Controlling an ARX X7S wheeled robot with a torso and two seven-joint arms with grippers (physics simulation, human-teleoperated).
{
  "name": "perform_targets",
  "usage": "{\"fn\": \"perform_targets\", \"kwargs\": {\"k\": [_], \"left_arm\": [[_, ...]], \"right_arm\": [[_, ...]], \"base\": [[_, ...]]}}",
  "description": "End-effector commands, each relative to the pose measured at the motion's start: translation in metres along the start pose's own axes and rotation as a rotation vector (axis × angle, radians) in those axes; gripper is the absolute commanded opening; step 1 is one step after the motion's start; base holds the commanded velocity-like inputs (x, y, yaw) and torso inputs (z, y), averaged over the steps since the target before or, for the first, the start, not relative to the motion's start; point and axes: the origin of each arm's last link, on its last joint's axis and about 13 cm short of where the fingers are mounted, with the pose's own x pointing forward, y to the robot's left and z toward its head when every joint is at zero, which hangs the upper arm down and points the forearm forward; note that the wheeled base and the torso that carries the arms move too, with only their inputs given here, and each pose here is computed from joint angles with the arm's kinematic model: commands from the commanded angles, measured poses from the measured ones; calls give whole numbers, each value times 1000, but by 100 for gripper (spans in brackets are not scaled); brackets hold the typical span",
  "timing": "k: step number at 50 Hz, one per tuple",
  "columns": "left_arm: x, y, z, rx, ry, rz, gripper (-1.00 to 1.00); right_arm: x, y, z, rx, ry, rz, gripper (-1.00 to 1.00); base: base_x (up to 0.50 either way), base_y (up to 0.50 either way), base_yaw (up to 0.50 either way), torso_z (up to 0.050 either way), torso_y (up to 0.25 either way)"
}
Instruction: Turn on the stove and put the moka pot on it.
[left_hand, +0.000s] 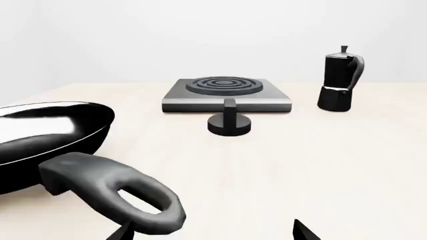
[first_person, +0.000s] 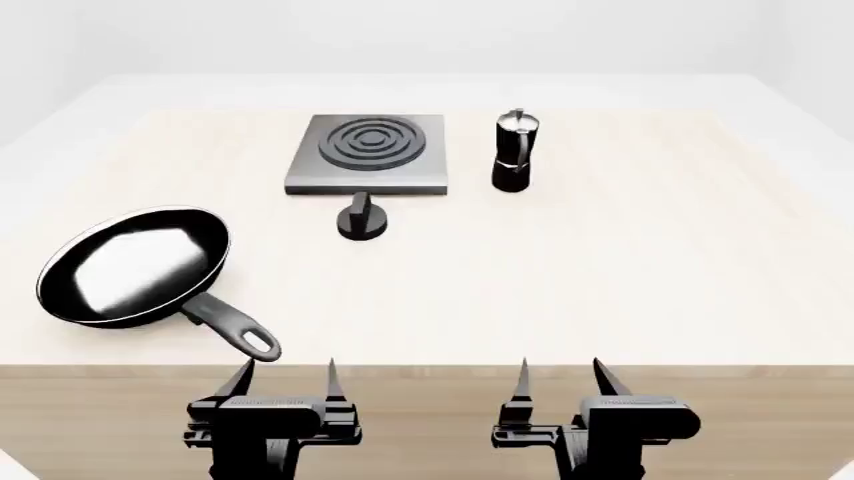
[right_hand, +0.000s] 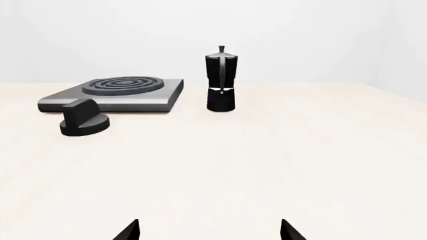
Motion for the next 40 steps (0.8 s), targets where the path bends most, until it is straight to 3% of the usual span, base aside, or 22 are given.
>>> {"fn": "perform_targets", "kwargs": {"k": [1, 15, 16, 19, 22, 29, 40], "left_arm": [[0, 0, 0, 0, 0, 0, 100], [-1, 0, 3, 10, -7, -2, 100], [-1, 1, 8, 44, -28, 8, 100], [-1, 4, 22, 30, -77, 12, 100], [-3, 11, 59, 95, -187, 29, 100], [-12, 23, 119, 170, -339, 64, 100], [-34, 35, 172, 226, -516, 113, 100]], "right_arm": [[0, 1, -1, 0, 0, 0, 100], [0, -1, 5, 21, -16, 8, 100], [0, -2, 14, 24, -48, 4, 100], [1, -3, 28, 22, -89, 3, 100], [4, -4, 64, 0, -205, 2, 100], [3, -9, 122, -19, -349, -11, 100], [-9, -11, 172, -37, -475, -3, 100]], "base": [[0, 0, 0, 0, 0], [0, 0, 0, 0, 0], [0, 0, 0, 0, 0], [0, 0, 0, 0, 0], [0, 0, 0, 0, 0], [0, 0, 0, 0, 0], [0, 0, 0, 0, 0]]}}
